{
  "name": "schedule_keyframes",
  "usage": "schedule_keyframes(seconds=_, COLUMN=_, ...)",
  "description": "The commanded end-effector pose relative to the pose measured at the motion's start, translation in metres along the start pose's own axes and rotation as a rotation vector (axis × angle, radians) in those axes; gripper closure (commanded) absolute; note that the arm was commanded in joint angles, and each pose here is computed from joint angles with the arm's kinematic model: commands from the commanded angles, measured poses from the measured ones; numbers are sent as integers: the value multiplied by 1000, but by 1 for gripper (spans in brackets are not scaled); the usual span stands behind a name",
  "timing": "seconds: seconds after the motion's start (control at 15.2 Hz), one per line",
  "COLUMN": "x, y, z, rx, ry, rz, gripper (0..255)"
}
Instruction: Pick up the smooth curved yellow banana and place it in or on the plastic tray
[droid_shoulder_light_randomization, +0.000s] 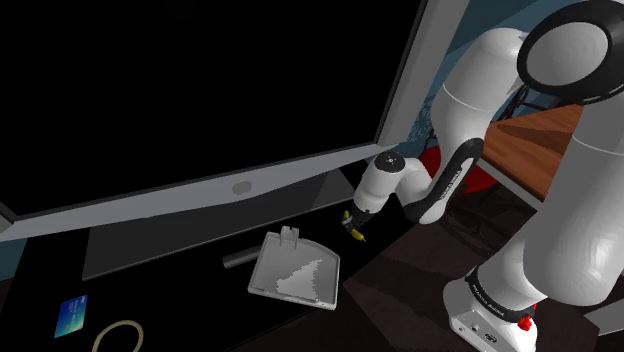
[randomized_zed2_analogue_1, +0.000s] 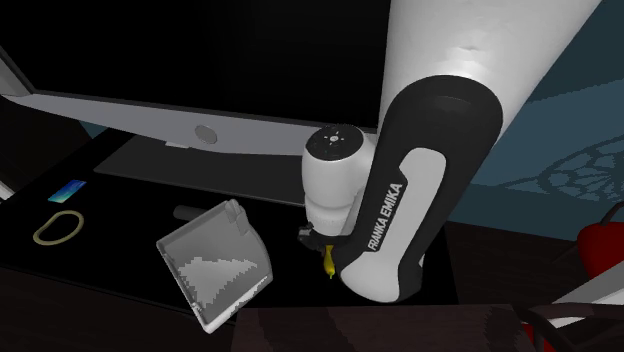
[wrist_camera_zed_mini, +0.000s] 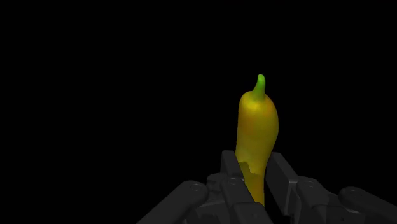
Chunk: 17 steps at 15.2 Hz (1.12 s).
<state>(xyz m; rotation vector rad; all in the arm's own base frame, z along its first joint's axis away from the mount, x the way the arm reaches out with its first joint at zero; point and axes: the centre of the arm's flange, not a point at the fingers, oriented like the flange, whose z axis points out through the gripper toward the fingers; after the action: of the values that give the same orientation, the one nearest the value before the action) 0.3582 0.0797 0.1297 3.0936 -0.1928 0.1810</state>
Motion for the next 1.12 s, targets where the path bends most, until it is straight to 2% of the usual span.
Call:
schedule_keyframes(seconds=0.0, x=1, y=0, z=-8, rx=0, ry=0, rz=0, gripper=255)
schedule_keyframes(seconds=1.06, x=11, y=3, z=-92, rx=0, ry=0, rz=0, gripper=255)
